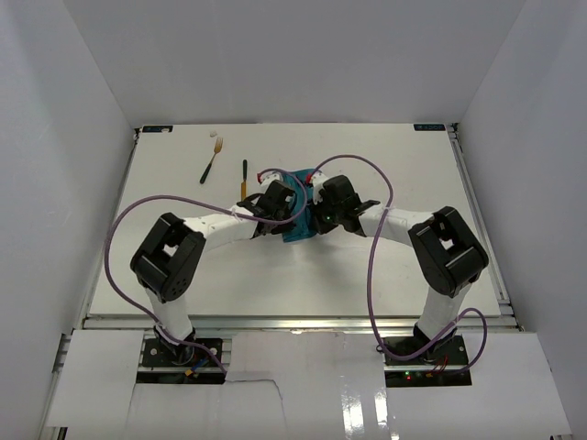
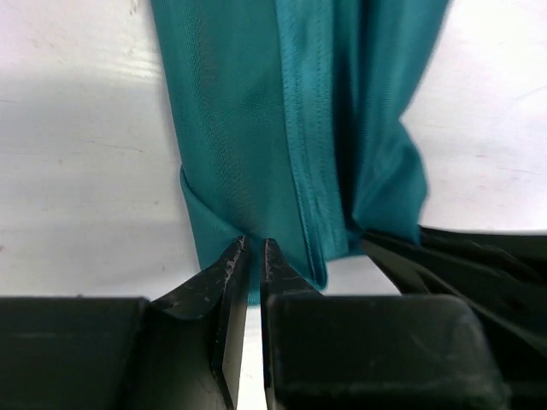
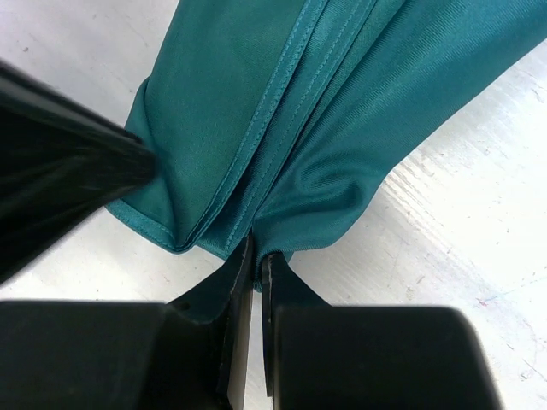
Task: Fold the napkin into a case and place the utensils inside
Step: Insert the spoon into the napkin.
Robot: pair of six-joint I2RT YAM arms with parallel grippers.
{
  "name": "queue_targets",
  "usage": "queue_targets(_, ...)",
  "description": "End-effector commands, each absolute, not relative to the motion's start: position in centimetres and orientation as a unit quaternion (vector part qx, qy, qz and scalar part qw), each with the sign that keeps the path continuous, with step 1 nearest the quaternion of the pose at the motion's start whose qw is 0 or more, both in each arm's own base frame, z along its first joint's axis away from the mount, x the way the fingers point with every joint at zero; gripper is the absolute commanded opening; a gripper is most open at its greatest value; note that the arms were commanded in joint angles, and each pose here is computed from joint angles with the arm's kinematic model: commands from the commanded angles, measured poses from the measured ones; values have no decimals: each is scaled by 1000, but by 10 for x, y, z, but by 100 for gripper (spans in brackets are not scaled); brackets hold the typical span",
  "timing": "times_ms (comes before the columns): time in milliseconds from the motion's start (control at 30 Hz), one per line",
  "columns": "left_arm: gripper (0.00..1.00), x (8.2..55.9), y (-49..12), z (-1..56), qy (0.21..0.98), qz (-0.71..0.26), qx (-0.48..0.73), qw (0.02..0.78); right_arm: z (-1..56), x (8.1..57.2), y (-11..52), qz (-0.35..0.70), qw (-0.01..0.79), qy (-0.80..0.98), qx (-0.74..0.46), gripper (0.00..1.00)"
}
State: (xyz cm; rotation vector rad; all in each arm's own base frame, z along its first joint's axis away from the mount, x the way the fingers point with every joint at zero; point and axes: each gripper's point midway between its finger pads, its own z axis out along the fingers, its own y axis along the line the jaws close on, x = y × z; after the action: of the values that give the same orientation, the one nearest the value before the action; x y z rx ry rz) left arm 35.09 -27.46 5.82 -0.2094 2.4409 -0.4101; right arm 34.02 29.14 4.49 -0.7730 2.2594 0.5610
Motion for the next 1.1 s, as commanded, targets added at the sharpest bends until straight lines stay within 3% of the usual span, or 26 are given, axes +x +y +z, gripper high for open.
queue_targets(0, 21, 358, -285, 49, 931, -168, -72, 316, 73, 351, 304, 221, 374, 849, -300, 8)
queue_targets(367, 20, 363, -288, 27, 938, -152, -68, 303, 92, 343, 345, 255, 401, 789, -389, 8)
queue_targets(867, 22, 372, -272, 76, 918, -143, -105, 355, 35, 325, 360, 288, 296, 808, -421, 9)
queue_targets(1067, 29, 370, -250, 101, 906, -139, -158, 367, 11, 310, 349, 279, 256, 823, -424, 8)
